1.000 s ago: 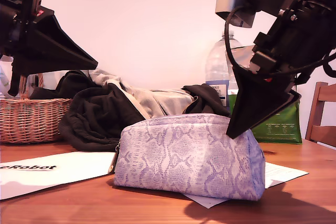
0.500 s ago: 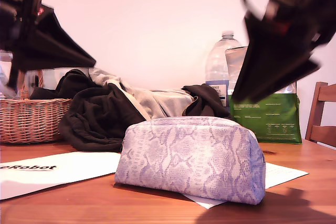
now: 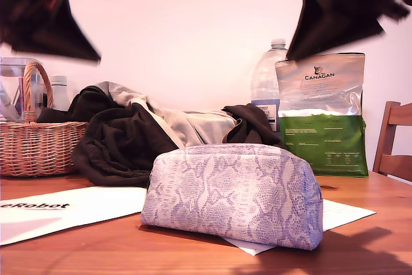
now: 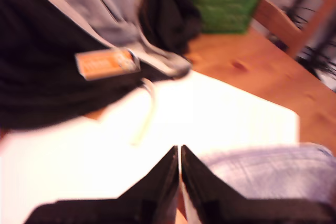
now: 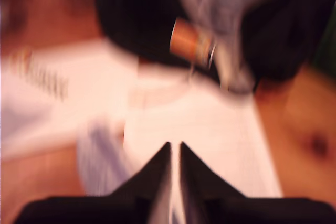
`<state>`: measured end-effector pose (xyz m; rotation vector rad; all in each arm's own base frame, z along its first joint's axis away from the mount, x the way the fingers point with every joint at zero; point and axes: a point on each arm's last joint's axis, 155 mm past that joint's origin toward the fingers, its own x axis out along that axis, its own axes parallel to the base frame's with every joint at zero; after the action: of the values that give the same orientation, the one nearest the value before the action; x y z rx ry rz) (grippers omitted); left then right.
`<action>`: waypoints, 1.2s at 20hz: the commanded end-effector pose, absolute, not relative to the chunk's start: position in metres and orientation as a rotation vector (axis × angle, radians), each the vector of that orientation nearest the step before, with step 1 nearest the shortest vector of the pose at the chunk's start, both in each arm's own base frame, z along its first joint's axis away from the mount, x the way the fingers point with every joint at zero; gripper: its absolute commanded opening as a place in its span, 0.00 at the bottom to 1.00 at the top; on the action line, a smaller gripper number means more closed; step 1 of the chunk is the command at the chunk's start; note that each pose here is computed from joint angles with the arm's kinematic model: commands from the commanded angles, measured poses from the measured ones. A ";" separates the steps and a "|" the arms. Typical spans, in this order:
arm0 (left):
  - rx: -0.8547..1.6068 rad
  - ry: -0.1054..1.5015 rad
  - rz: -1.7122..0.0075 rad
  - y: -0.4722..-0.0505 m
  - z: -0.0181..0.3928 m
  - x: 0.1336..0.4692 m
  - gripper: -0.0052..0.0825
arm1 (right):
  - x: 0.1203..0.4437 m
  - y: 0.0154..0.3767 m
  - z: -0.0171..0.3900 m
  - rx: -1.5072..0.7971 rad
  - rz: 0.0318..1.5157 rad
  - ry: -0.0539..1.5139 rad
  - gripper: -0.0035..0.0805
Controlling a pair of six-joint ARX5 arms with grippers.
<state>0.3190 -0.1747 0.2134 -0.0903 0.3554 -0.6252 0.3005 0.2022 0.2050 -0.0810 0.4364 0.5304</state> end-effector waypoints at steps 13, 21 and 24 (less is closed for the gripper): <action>-0.118 0.296 -0.522 -0.122 0.173 0.274 0.04 | 0.267 0.101 0.190 0.015 0.356 0.290 0.03; -0.135 0.246 -0.536 -0.117 0.184 0.242 0.04 | 0.223 0.082 0.199 0.046 0.338 0.239 0.03; -0.135 0.270 -0.525 -0.115 0.178 0.238 0.04 | 0.219 0.081 0.185 0.035 0.336 0.297 0.03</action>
<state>0.2378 -0.1145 0.1873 -0.1313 0.2455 -0.5278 0.2189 0.0792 0.1891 0.0313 0.2821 0.3318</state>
